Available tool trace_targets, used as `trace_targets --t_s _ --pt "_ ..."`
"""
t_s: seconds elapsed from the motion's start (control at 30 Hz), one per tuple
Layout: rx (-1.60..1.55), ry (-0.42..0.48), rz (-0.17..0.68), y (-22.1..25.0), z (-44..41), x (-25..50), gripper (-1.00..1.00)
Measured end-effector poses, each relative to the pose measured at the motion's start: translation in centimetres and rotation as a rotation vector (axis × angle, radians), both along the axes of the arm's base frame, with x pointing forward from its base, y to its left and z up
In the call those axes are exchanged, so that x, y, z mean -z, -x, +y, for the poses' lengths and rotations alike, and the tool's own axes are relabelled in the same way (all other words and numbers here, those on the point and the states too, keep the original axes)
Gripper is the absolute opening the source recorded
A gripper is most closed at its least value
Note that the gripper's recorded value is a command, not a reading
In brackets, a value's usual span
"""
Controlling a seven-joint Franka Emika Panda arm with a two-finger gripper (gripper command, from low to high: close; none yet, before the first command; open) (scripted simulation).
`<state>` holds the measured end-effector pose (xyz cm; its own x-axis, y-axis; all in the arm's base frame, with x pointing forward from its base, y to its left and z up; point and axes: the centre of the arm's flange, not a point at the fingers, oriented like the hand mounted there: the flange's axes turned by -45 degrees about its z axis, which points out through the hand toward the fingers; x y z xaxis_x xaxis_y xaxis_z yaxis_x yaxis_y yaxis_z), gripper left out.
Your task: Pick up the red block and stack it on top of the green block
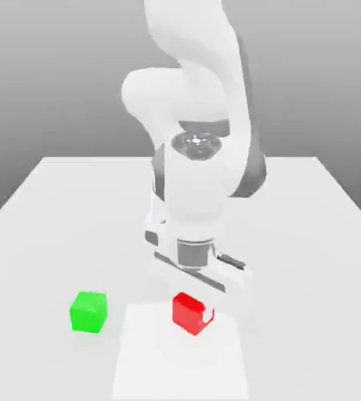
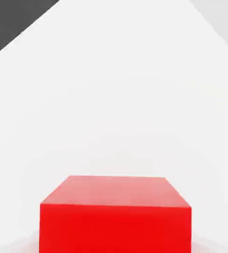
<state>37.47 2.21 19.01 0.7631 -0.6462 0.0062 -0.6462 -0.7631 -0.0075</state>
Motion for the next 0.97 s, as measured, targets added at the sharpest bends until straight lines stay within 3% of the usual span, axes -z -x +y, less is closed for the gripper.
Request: trace_targets --t_s 0.17,0.53,0.83,0.87,0.97 --pt "0.068 0.004 0.008 0.4 -1.1 -2.1 -1.00" --pt "1.025 -0.002 0.008 3.7 -17.3 -5.4 -1.00" --pt "1.111 0.001 0.006 4.2 -18.8 -0.3 -1.00" --pt "1.109 -0.002 0.006 4.2 -18.7 0.5 1.00" --pt "1.109 -0.002 0.006 4.2 -18.7 0.5 1.00"
